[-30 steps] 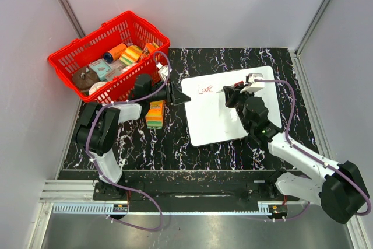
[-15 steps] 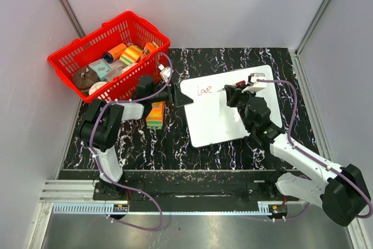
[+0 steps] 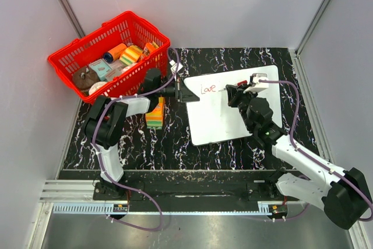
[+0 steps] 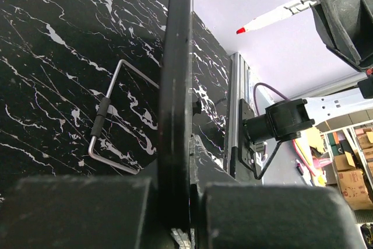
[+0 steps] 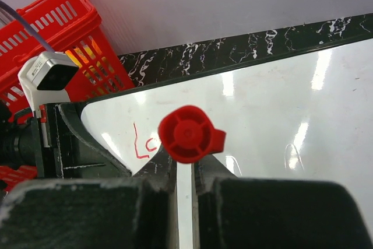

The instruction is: Write a sentence on the whiteboard

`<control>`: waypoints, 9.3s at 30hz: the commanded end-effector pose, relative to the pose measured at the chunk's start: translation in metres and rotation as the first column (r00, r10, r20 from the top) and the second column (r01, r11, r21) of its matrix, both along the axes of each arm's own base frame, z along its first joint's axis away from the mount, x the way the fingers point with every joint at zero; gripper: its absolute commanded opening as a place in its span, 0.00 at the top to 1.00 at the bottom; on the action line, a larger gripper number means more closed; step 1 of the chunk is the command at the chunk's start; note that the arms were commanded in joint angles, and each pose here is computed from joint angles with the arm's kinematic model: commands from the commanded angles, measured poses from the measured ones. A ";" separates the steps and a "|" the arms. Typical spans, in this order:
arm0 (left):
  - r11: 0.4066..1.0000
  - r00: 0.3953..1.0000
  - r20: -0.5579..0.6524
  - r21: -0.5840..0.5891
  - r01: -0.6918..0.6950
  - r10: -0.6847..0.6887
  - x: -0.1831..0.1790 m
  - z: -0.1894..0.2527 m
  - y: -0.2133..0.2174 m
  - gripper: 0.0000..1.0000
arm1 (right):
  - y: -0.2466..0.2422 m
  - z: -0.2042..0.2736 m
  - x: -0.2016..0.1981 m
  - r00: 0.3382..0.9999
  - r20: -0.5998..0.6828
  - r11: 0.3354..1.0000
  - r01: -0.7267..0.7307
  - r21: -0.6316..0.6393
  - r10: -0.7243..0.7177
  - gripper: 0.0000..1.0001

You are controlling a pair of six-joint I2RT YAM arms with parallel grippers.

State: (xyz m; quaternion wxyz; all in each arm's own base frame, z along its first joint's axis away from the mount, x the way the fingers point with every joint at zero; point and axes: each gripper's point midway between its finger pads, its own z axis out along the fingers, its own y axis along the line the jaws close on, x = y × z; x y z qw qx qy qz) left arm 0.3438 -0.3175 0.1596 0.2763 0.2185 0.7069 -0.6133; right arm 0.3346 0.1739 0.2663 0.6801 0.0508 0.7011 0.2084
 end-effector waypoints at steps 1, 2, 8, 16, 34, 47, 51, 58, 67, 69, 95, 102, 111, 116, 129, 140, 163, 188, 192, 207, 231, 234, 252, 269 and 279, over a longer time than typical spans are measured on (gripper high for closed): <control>0.995 0.983 0.178 0.081 -0.051 0.036 0.020 -0.013 0.005 1.00 | -0.006 0.025 -0.001 0.999 0.047 1.000 0.012 0.014 -0.013 1.00; 0.995 0.980 0.198 0.088 -0.044 0.025 0.020 -0.014 0.006 1.00 | -0.006 0.023 -0.001 0.999 0.044 1.000 0.012 0.014 -0.013 1.00; 0.998 0.972 0.231 0.064 0.026 -0.040 0.009 -0.001 0.009 1.00 | -0.009 0.023 -0.006 0.999 0.049 1.000 0.004 -0.005 -0.004 1.00; 0.997 0.962 0.263 0.033 0.068 -0.075 -0.008 0.017 0.029 1.00 | -0.005 0.029 -0.011 0.996 0.079 0.999 -0.038 -0.005 0.038 1.00; 0.983 0.970 0.240 0.167 -0.072 0.031 0.011 -0.005 0.043 1.00 | 0.003 0.025 0.009 0.986 0.168 0.999 -0.009 -0.033 0.014 1.00; 0.980 0.974 0.227 0.189 -0.056 0.012 0.011 -0.010 0.038 1.00 | 0.001 0.017 0.027 0.988 0.147 0.997 0.060 -0.037 -0.054 1.00; 0.979 0.973 0.232 0.195 -0.058 0.012 0.011 -0.010 0.037 1.00 | 0.003 0.014 0.029 0.989 0.134 0.998 0.059 -0.037 -0.053 1.00; 0.978 0.973 0.231 0.201 -0.057 0.009 0.011 -0.011 0.035 1.00 | 0.013 0.014 0.029 0.992 0.124 0.999 0.008 -0.036 -0.003 1.00; 0.977 0.973 0.229 0.205 -0.057 0.009 0.011 -0.012 0.035 1.00 | 0.019 0.002 0.026 0.996 0.082 0.999 -0.028 -0.045 0.032 1.00; 0.977 0.973 0.229 0.205 -0.056 0.008 0.012 -0.012 0.035 1.00 | 0.018 -0.003 0.024 0.997 0.069 0.998 -0.029 -0.051 0.032 1.00; 0.975 0.974 0.224 0.213 -0.057 0.008 0.012 -0.013 0.034 1.00 | -0.004 -0.013 0.021 0.998 0.026 0.996 0.063 -0.068 -0.061 1.00; 0.975 0.974 0.225 0.214 -0.058 0.009 0.012 -0.013 0.034 1.00 | -0.003 -0.002 0.026 0.996 0.047 0.995 0.078 -0.055 -0.076 1.00; 0.975 0.974 0.226 0.216 -0.058 0.008 0.012 -0.013 0.033 1.00 | 0.000 0.008 0.032 0.995 0.061 0.995 0.084 -0.045 -0.081 1.00; 0.974 0.975 0.224 0.218 -0.055 0.005 0.011 -0.014 0.033 1.00 | 0.001 0.006 0.032 0.995 0.055 0.995 0.082 -0.052 -0.079 1.00; 0.974 0.975 0.221 0.221 -0.052 0.002 0.012 -0.015 0.032 1.00 | 0.002 -0.013 0.027 0.998 0.009 0.996 0.057 -0.074 -0.057 1.00; 0.973 0.975 0.221 0.223 -0.053 0.002 0.013 -0.015 0.032 1.00 | 0.001 -0.026 0.022 0.999 -0.025 0.996 0.045 -0.080 -0.048 1.00; 0.971 0.975 0.221 0.232 -0.054 0.001 0.012 -0.016 0.031 1.00 | -0.011 -0.006 0.020 0.995 0.019 0.994 0.096 -0.058 -0.095 1.00; 0.970 0.975 0.222 0.238 -0.050 -0.005 0.011 -0.016 0.029 1.00 | -0.023 0.043 0.039 0.977 0.117 0.983 0.182 -0.021 -0.178 1.00; 0.969 0.976 0.218 0.242 -0.046 -0.008 0.010 -0.018 0.029 1.00 | -0.025 0.044 0.041 0.978 0.118 0.985 0.174 -0.005 -0.173 1.00; 0.969 0.976 0.218 0.244 -0.044 -0.011 0.010 -0.017 0.027 1.00 | -0.011 0.044 0.044 0.987 0.110 0.993 0.115 0.011 -0.116 1.00; 0.968 0.976 0.216 0.248 -0.043 -0.012 0.011 -0.018 0.027 1.00 | -0.015 -0.009 0.029 0.996 -0.009 0.995 0.093 -0.025 -0.093 1.00; 0.967 0.976 0.218 0.249 -0.045 -0.011 0.012 -0.018 0.027 1.00 | -0.016 -0.013 0.026 0.996 -0.019 0.996 0.088 -0.026 -0.089 1.00; 0.967 0.976 0.216 0.253 -0.041 -0.015 0.011 -0.018 0.026 1.00 | -0.023 -0.020 0.016 0.995 -0.036 0.995 0.091 -0.037 -0.092 1.00; 0.966 0.976 0.217 0.256 -0.043 -0.014 0.011 -0.019 0.026 1.00 | -0.034 0.042 0.018 0.982 0.113 0.988 0.148 0.034 -0.151 1.00; 0.965 0.976 0.218 0.260 -0.042 -0.016 0.010 -0.019 0.025 1.00 | -0.035 0.056 0.030 0.972 0.140 0.982 0.186 0.018 -0.187 1.00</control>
